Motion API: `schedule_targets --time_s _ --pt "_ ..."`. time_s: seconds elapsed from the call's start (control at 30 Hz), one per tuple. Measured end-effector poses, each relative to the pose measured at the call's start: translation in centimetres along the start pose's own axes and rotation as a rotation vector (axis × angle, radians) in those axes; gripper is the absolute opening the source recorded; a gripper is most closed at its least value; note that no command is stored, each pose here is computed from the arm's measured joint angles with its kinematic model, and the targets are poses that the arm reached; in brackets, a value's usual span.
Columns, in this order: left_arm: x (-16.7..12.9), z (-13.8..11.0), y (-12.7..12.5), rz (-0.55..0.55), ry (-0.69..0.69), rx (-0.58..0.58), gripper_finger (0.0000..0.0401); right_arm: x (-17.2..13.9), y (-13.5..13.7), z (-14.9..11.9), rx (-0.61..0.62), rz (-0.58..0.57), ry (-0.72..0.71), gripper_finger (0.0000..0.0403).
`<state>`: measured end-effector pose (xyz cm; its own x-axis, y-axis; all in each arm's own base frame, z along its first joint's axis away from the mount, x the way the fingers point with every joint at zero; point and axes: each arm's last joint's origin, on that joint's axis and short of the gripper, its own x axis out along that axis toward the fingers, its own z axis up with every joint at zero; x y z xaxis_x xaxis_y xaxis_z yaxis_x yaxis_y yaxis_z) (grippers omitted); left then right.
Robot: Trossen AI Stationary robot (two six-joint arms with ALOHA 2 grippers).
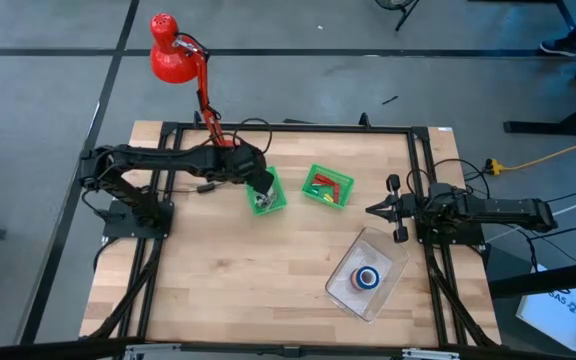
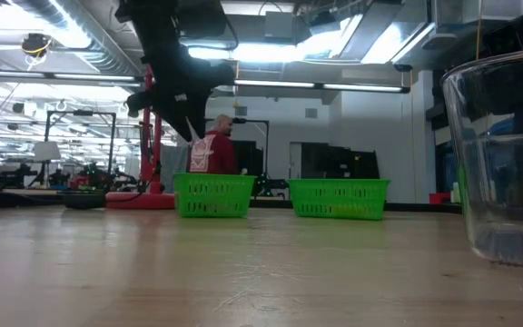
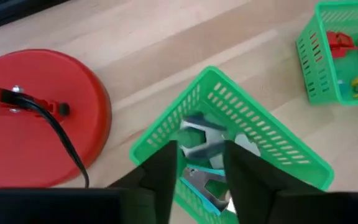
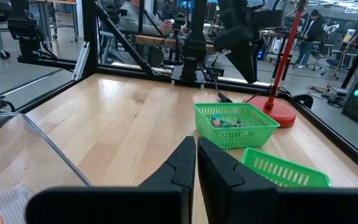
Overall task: Pick and place Stapler, Stapler remover, tape
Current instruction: Return to Home Position
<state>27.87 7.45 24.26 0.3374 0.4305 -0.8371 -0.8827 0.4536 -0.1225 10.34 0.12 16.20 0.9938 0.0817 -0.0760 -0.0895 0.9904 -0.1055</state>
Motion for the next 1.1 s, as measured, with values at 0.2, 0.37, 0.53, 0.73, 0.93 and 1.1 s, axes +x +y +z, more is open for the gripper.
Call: schedule_targets --time_s 0.2,0.37,0.53,0.73,0.93,1.1 --pt "-0.8 0.5 0.6 0.039 -0.071 -0.056 0.0188 0.0 0.0 0.0 0.0 0.0 0.0 0.0021" --pt "-2.0 0.7 1.3 0.065 -0.12 -0.088 0.0214 0.0 0.0 0.0 0.0 0.0 0.0 0.0021" --pt "-3.9 0.2 2.8 0.096 -0.073 -0.06 0.0215 0.0 0.0 0.0 0.0 0.0 0.0 0.0021" --pt "-6.0 -1.6 5.1 0.126 -0.141 -0.152 0.0214 0.0 0.0 0.0 0.0 0.0 0.0 0.0021" --pt "-5.5 -5.0 7.8 0.04 -0.282 0.009 0.0216 0.0 0.0 0.0 0.0 0.001 0.0 0.0021" --pt "-4.7 -7.5 9.8 -0.154 -0.357 0.167 0.0213 0.0 0.0 0.0 0.0 0.0 0.0 0.0021"
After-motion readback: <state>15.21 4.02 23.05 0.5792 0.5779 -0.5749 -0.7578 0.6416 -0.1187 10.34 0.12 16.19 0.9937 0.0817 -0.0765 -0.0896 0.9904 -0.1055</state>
